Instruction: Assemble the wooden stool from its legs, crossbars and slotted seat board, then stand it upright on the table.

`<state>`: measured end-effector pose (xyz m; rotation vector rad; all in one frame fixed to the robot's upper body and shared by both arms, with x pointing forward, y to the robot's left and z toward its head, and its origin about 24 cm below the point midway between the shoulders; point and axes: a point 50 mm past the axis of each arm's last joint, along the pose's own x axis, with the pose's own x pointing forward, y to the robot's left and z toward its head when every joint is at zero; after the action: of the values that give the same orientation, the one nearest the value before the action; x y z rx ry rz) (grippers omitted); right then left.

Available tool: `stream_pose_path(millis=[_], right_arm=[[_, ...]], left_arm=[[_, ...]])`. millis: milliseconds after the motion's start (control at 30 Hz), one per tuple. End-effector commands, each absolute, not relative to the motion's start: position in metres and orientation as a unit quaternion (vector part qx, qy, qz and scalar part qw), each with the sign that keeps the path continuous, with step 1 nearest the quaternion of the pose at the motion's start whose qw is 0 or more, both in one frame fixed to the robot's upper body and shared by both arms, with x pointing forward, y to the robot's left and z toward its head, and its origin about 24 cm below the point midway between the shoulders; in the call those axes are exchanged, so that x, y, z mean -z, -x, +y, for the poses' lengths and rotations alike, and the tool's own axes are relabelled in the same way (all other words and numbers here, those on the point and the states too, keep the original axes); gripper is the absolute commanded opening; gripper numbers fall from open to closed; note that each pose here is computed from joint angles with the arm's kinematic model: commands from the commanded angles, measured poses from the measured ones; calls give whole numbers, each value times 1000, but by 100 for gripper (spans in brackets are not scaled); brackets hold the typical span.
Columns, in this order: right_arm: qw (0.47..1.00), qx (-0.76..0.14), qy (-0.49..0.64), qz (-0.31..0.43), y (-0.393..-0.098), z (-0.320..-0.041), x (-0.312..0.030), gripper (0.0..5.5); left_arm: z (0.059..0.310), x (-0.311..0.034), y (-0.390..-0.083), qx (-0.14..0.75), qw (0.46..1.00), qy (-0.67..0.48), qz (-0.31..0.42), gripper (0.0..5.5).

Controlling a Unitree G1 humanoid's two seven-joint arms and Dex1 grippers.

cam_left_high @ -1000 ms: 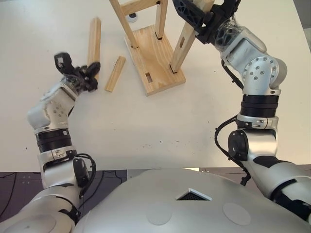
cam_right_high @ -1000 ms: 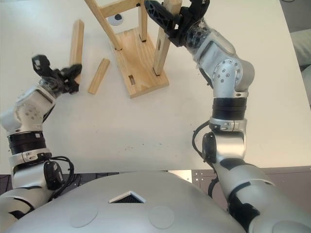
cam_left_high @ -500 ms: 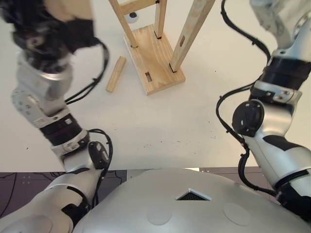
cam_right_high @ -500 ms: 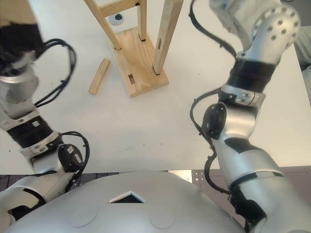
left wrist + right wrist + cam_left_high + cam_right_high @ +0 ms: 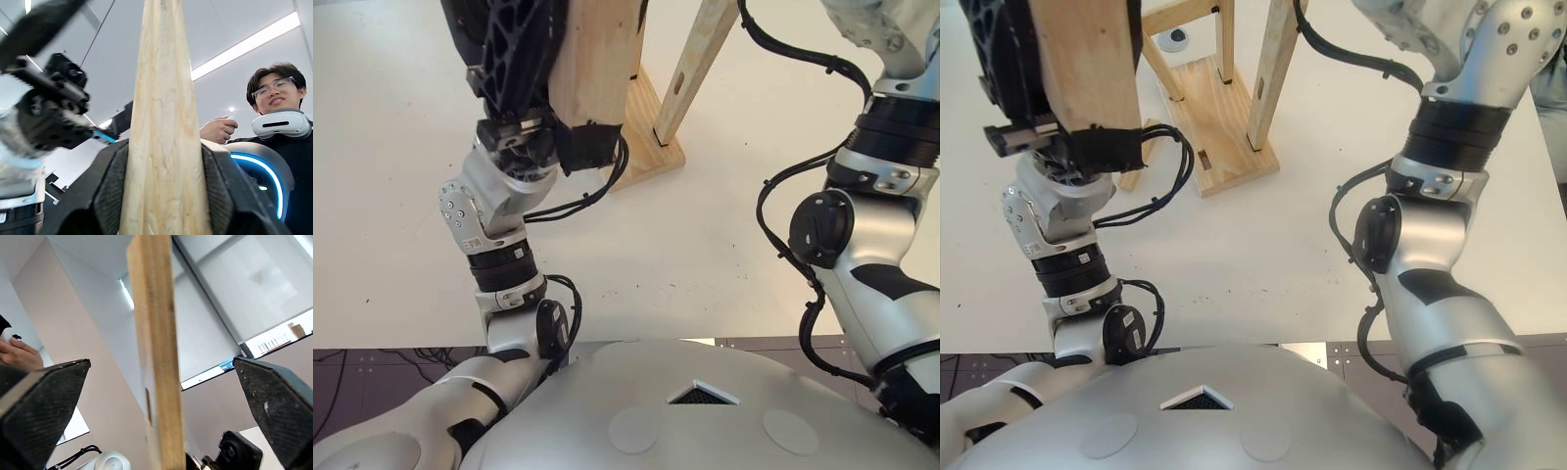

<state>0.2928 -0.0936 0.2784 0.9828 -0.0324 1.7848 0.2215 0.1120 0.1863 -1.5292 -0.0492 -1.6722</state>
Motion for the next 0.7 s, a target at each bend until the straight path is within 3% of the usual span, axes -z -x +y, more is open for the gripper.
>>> stream_pose_path(millis=[33, 367, 700], right_arm=[[485, -778, -400, -14, -285, -98, -289, 491], [426, -805, -414, -7, -279, -109, -296, 328], [438, -801, -408, -6, -278, -107, -295, 165]], left_arm=[[113, -179, -220, 667, 421, 615, -2, 201], [118, -166, -219, 660, 428, 617, 32, 201], [118, -163, -219, 649, 432, 625, 36, 201]])
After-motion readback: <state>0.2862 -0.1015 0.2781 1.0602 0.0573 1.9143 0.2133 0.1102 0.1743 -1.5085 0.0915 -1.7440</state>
